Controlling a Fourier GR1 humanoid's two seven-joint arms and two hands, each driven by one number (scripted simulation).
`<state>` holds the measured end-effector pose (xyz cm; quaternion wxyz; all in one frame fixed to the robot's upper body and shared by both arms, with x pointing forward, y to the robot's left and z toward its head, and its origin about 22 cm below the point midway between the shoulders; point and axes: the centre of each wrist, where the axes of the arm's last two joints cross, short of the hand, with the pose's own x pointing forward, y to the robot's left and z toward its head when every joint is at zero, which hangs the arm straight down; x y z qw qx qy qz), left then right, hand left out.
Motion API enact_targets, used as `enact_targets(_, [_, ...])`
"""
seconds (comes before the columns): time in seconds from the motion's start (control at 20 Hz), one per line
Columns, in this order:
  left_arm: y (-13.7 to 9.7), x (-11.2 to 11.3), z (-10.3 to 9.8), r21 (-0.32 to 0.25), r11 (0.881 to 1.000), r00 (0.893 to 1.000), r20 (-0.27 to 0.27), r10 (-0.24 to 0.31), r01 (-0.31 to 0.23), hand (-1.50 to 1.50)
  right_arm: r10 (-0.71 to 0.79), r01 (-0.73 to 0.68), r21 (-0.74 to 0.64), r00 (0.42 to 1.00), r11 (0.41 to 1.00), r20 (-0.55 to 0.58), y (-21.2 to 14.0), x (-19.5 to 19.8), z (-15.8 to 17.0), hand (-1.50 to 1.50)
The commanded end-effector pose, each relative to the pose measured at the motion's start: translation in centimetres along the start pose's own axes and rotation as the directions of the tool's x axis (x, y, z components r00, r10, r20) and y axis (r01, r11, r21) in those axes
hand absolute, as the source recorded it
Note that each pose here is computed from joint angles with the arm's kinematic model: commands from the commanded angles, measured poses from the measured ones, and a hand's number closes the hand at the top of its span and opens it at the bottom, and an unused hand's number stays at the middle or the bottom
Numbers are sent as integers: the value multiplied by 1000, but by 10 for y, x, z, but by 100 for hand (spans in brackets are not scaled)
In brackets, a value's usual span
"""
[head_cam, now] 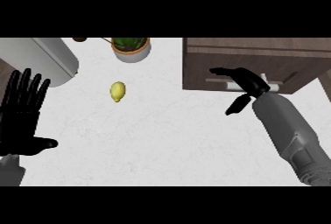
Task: Pick up the cup, place it into the drawer and close the drawer
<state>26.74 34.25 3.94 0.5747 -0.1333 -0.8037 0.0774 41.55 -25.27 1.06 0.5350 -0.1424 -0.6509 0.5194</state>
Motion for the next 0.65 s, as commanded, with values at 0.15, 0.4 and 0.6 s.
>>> enact_targets(0.15, [-6, 3, -10, -34, 999, 1000, 8, -9, 9, -150, -9, 6, -42, 996, 999, -83, -42, -15, 9, -150])
enact_targets(0.4, [-6, 4, -14, -37, 999, 1000, -8, -12, 12, -150, -20, 15, -53, 994, 999, -104, -57, -19, 13, -150])
enact_targets(0.6, [-6, 3, -16, -26, 1000, 1000, 11, -14, 14, -150, -30, 25, -49, 994, 998, -104, -60, -15, 8, -150])
